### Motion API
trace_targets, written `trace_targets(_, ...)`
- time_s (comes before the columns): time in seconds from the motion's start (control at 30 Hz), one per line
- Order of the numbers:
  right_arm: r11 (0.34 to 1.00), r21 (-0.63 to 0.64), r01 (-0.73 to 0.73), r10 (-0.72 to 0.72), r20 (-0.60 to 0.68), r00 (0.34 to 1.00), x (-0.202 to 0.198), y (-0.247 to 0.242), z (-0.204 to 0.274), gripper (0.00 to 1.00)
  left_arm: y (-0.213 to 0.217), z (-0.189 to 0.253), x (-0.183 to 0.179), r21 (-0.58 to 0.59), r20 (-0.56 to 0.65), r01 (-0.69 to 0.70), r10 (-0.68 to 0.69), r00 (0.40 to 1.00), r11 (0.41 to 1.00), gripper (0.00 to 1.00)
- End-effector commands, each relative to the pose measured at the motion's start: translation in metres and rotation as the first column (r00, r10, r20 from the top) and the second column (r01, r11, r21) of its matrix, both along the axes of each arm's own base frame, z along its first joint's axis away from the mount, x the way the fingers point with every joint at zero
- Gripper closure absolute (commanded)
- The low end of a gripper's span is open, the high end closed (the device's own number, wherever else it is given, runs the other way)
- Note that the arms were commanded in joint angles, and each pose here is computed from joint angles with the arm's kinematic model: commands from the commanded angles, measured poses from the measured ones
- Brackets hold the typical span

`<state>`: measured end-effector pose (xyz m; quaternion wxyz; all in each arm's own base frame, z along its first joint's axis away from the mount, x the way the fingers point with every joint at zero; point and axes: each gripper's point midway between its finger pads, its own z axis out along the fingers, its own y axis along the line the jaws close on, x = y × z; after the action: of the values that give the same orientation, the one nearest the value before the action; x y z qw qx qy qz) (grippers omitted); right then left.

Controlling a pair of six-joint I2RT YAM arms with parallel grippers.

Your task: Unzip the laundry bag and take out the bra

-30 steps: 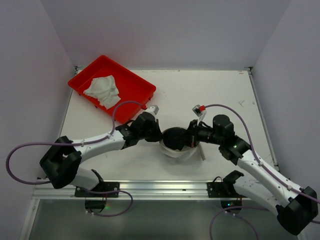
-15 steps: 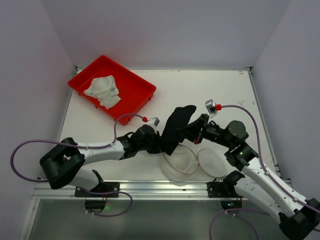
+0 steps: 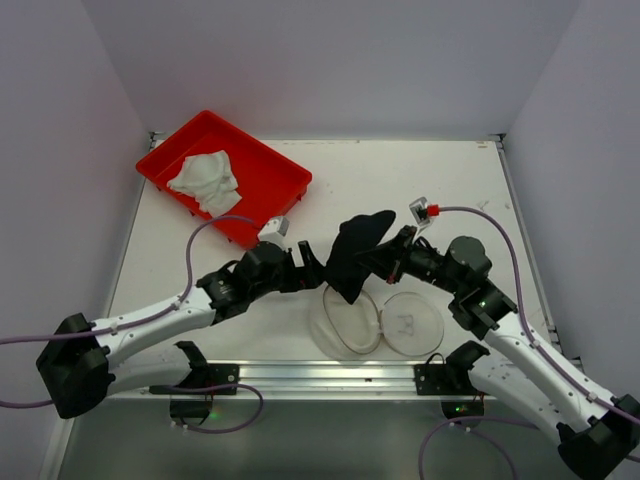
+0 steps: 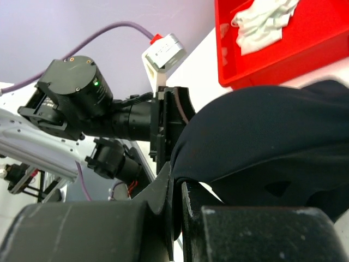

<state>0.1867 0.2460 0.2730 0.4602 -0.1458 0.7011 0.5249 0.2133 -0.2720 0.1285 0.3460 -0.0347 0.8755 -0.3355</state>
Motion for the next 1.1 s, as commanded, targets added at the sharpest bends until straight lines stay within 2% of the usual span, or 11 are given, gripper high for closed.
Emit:
trace_targets(0.0, 0.999, 0.031, 0.03, -0.033, 0.081, 0.996, 0.004, -0.004, 0.045, 1.0, 0.009, 0.033, 0.007, 0.013, 0.099, 0.003, -0.004, 0.995, 1.0, 0.04)
trace_targets(0.1, 0.999, 0.03, 0.036, -0.039, 0.092, 0.995, 0.006, -0.004, 0.058, 1.0, 0.014, 0.048, 0.007, 0.007, 0.126, -0.007, 0.006, 0.992, 1.0, 0.04)
trace_targets(0.17, 0.999, 0.025, 0.047, -0.049, 0.099, 0.994, 0.01, -0.003, 0.069, 1.0, 0.025, 0.064, 0.01, -0.025, 0.149, -0.061, 0.064, 0.987, 0.998, 0.04)
trace_targets(0.33, 0.999, 0.021, 0.037, -0.039, 0.104, 0.994, 0.015, 0.001, 0.085, 1.0, 0.043, 0.098, 0.014, -0.151, 0.174, -0.154, 0.18, 0.968, 0.976, 0.0)
trace_targets(0.43, 0.999, 0.014, 0.032, -0.034, 0.095, 0.995, 0.019, 0.005, 0.092, 1.0, 0.045, 0.101, 0.019, -0.15, 0.188, -0.147, 0.174, 0.967, 0.978, 0.0)
trace_targets(0.57, 1.0, 0.023, 0.009, -0.011, 0.106, 0.994, 0.022, 0.011, 0.107, 1.0, 0.029, 0.095, 0.02, -0.134, 0.198, -0.05, 0.077, 0.977, 0.99, 0.0)
trace_targets(0.63, 1.0, 0.017, 0.009, -0.011, 0.096, 0.995, 0.026, 0.014, 0.107, 1.0, 0.015, 0.105, 0.018, -0.163, 0.267, 0.05, -0.004, 0.964, 0.985, 0.0)
trace_targets(0.8, 1.0, 0.019, -0.025, 0.023, 0.084, 0.996, 0.027, 0.021, 0.112, 1.0, -0.006, 0.128, 0.015, -0.207, 0.424, 0.207, -0.103, 0.9, 0.956, 0.0)
trace_targets(0.9, 0.999, 0.026, -0.037, 0.035, 0.065, 0.997, 0.028, 0.024, 0.109, 1.0, -0.018, 0.138, 0.012, -0.216, 0.465, 0.277, -0.151, 0.873, 0.936, 0.0)
trace_targets(1.07, 0.999, 0.026, -0.046, 0.045, 0.04, 0.998, 0.03, 0.028, 0.103, 1.0, -0.039, 0.131, 0.003, -0.219, 0.483, 0.406, -0.263, 0.835, 0.887, 0.0)
